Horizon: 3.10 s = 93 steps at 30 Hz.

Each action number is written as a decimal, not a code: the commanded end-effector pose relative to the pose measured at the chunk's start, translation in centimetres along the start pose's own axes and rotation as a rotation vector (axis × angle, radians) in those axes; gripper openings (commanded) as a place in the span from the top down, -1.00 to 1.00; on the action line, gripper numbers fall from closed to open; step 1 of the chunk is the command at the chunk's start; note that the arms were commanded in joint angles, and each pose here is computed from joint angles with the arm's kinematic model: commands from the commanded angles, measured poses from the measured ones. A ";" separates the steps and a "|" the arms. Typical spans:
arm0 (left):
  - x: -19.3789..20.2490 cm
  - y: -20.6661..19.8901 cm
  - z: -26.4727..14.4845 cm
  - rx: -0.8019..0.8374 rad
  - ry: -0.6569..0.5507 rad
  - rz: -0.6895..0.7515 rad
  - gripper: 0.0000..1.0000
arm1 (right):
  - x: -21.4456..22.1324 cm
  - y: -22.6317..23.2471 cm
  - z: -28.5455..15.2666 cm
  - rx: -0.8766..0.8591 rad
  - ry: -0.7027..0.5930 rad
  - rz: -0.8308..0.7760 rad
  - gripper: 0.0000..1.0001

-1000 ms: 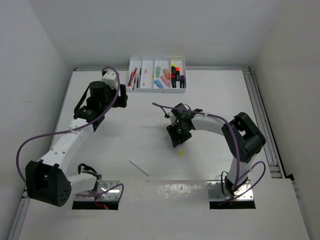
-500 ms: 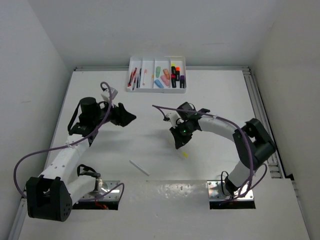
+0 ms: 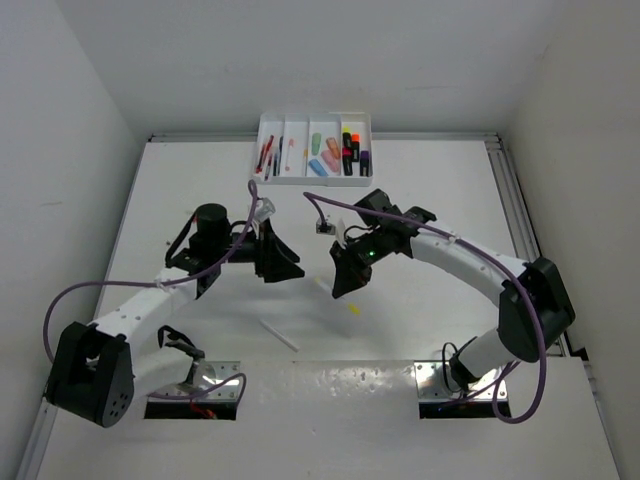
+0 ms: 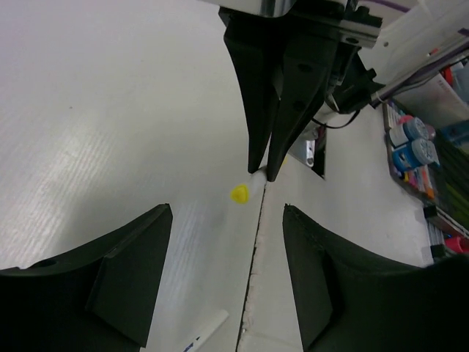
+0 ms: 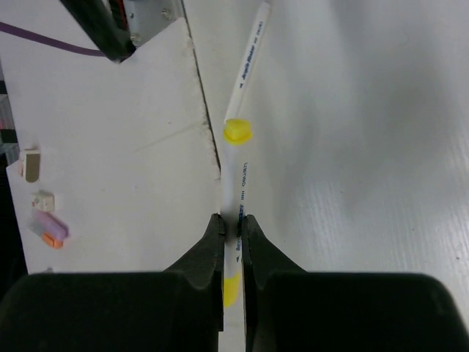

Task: Sort the stationery into containers
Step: Pass the stationery from the right arm to the left, then place the stationery into the container

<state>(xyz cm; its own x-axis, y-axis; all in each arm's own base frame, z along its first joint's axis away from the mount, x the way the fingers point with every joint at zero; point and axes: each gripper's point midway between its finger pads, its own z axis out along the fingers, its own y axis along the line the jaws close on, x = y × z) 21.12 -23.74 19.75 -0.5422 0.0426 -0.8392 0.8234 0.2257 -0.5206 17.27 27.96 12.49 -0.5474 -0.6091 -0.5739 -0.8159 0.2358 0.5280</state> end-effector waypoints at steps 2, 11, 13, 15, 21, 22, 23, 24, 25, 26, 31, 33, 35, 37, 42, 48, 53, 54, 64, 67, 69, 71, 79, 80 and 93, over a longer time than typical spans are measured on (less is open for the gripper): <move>-0.5 -1.7 1.2 0.108 0.043 0.062 -0.35 | -2.5 1.8 -0.8 -0.065 -0.052 -0.060 1.00; 0.4 -2.3 2.5 0.154 0.092 0.063 -0.23 | -2.9 2.5 -1.0 -0.085 -0.062 -0.069 1.00; 0.4 -2.5 2.6 0.163 0.096 0.065 -0.18 | -2.9 2.5 -1.0 -0.086 -0.060 -0.067 1.00; 0.3 -2.5 2.7 0.163 0.094 0.059 -0.16 | -2.9 2.5 -0.9 -0.087 -0.059 -0.067 1.00; 0.4 -2.7 2.8 0.177 0.085 0.044 -0.12 | -3.1 2.8 -0.8 -0.094 -0.055 -0.076 1.00; 0.5 -2.8 2.8 0.180 0.087 0.041 -0.11 | -3.1 2.8 -0.8 -0.094 -0.057 -0.075 1.00; 0.6 -2.8 2.9 0.180 0.089 0.042 -0.08 | -3.2 2.9 -0.8 -0.096 -0.058 -0.077 1.00; 0.6 -2.8 2.9 0.180 0.089 0.042 -0.08 | -3.3 2.9 -0.8 -0.098 -0.059 -0.077 1.00; 0.7 -2.7 2.9 0.179 0.089 0.043 -0.07 | -3.4 2.9 -0.8 -0.098 -0.061 -0.076 1.00; 0.6 -2.7 3.0 0.176 0.087 0.045 -0.06 | -3.4 2.9 -0.8 -0.100 -0.061 -0.075 1.00; 1.0 -2.9 3.3 0.199 0.104 0.031 0.00 | -3.8 2.9 -0.9 -0.098 -0.066 -0.077 1.00; 1.0 -3.0 3.3 0.202 0.106 0.032 0.03 | -3.8 2.9 -0.9 -0.099 -0.064 -0.077 1.00; 1.0 -3.0 3.4 0.205 0.105 0.036 0.13 | -3.8 3.0 -0.9 -0.102 -0.065 -0.077 1.00; 0.9 -3.1 3.4 0.213 0.106 0.032 0.27 | -3.7 3.0 -0.9 -0.102 -0.064 -0.077 1.00; 0.6 -3.2 3.5 0.216 0.097 0.048 0.73 | -3.5 2.9 -0.9 -0.099 -0.062 -0.076 1.00; 0.1 -2.5 3.4 0.180 0.085 0.055 1.00 | -3.6 2.0 -1.0 -0.043 -0.060 -0.042 0.11; -1.6 1.3 2.3 0.009 0.053 0.102 1.00 | -6.1 -1.6 -5.3 0.047 -0.193 0.091 -0.25; -2.5 2.8 1.8 -0.050 0.037 0.163 1.00 | -7.2 -2.2 -6.7 0.055 -0.244 0.123 -0.26; -17.7 19.7 -3.4 -0.877 -0.135 0.485 1.00 | -6.8 -9.7 -16.3 0.185 -0.575 0.392 -0.29; -21.4 23.6 -3.6 -1.027 -0.171 0.538 1.00 | -5.4 -10.0 -15.7 0.204 -0.575 0.412 -0.31; -24.8 24.8 -4.2 -1.086 -0.260 0.565 1.00 | -4.5 -10.4 -15.1 0.216 -0.566 0.426 -0.32; -24.6 28.0 -3.4 -1.104 -0.236 0.555 1.00 | -3.8 -10.7 -14.8 0.222 -0.554 0.439 -0.32; -27.8 37.2 -1.7 -1.153 -0.297 0.558 1.00 | -1.0 -11.4 -13.5 0.271 -0.459 0.462 -0.32; -27.9 37.9 -1.7 -1.152 -0.308 0.550 1.00 | -0.7 -11.4 -13.3 0.270 -0.452 0.463 -0.32; -26.1 43.5 3.9 -1.005 -0.310 0.555 -0.03 | 1.7 -11.3 -11.5 0.298 -0.357 0.493 -0.33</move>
<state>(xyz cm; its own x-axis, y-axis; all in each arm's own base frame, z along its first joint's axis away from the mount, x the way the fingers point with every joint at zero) 71.17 -17.67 13.58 -0.0975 0.1798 -0.9789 0.3596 0.9235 0.1338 27.68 15.39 12.49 -0.8765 -0.0564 -0.4780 -0.3978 0.6439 0.6536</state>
